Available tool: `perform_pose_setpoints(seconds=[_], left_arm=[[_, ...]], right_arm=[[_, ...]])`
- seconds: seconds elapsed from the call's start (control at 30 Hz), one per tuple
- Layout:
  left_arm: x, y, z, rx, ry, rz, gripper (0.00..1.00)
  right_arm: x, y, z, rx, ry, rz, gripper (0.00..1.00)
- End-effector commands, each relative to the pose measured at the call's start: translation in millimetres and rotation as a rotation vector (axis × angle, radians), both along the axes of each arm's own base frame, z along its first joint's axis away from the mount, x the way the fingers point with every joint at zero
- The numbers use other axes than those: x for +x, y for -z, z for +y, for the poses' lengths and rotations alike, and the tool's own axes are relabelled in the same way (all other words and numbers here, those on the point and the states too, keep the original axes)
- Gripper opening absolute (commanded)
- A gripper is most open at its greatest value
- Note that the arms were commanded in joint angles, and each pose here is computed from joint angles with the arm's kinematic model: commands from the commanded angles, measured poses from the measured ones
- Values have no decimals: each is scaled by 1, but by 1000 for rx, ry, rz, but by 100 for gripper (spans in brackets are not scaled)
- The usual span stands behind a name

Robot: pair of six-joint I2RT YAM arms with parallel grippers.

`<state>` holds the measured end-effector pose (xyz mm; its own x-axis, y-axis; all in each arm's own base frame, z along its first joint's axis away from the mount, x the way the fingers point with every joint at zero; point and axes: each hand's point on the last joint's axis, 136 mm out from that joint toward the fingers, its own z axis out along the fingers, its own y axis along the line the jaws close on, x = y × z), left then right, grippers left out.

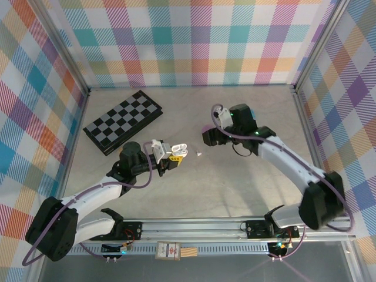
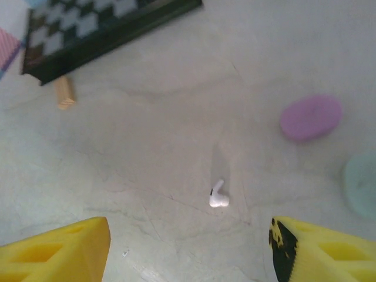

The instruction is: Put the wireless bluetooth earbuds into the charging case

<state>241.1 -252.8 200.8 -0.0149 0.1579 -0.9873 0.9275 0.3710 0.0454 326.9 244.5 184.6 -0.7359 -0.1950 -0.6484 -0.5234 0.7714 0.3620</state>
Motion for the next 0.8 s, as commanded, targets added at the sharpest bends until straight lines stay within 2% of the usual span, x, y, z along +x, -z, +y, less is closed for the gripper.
perform_pose_setpoints(seconds=[0.0, 0.13, 0.4, 0.77], left_arm=[[-1, -15, 4, -35, -15, -54, 5], [-4, -15, 5, -34, -8, -53, 5], [-6, -18, 5, -29, -3, -59, 5], [-5, -20, 3, -27, 4, -61, 5]], right_arm=[[-2, 29, 9, 21, 70, 233, 71], [7, 61, 29, 29, 13, 324, 69], [27, 123, 49, -7, -6, 464, 65], [-6, 136, 62, 11, -125, 532, 64]])
